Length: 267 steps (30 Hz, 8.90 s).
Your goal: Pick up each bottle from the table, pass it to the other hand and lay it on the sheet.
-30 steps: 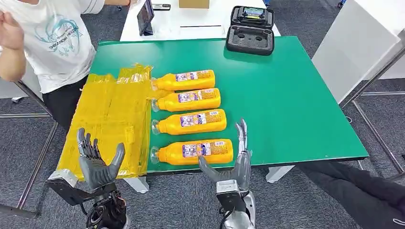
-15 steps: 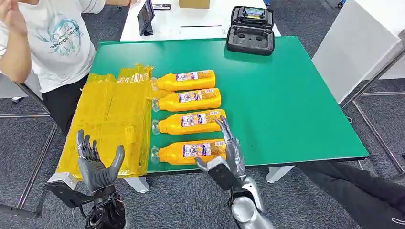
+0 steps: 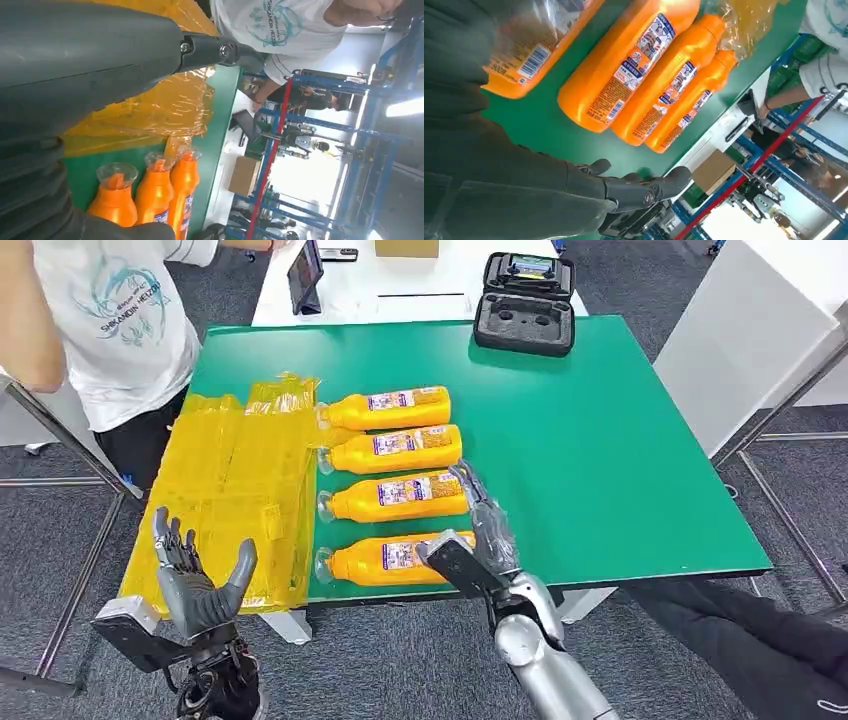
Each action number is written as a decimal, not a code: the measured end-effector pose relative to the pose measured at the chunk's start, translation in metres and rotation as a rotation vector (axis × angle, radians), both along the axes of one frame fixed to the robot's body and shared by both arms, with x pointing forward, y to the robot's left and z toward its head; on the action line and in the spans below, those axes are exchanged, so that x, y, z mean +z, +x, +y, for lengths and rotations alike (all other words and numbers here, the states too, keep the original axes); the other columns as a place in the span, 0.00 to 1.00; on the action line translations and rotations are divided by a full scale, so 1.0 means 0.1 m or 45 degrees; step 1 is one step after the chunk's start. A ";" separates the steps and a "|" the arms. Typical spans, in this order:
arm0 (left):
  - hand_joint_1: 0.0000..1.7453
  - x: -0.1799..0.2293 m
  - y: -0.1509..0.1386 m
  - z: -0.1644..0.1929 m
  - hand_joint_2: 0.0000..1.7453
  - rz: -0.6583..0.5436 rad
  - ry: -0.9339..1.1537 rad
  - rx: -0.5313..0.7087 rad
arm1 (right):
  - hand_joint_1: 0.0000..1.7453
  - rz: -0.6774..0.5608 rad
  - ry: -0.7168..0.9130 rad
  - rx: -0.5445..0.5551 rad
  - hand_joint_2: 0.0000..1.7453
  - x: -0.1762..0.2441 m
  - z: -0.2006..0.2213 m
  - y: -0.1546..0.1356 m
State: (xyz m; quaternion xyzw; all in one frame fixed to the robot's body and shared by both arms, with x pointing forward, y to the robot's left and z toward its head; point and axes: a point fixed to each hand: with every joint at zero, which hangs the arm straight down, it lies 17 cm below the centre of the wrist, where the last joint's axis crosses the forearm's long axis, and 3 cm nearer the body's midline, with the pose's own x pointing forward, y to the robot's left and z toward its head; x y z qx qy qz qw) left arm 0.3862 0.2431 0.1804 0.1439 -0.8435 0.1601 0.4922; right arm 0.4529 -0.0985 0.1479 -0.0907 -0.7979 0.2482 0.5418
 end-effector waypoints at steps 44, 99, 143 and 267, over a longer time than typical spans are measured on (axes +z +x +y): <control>0.00 0.19 0.35 -0.11 1.00 -0.042 0.081 0.006 | 0.00 0.282 -0.376 0.347 1.00 -0.27 0.34 0.28; 0.00 -0.09 0.18 0.15 1.00 0.042 0.062 0.074 | 0.00 0.522 -0.835 0.809 1.00 -0.79 0.45 0.03; 0.00 -0.14 0.19 0.13 1.00 0.051 0.010 0.038 | 0.00 0.587 -1.046 0.805 1.00 -1.29 0.19 -0.10; 0.00 -0.25 0.08 -1.34 1.00 0.056 -0.331 -0.878 | 1.00 0.196 -0.040 0.742 1.00 -0.74 1.17 -0.77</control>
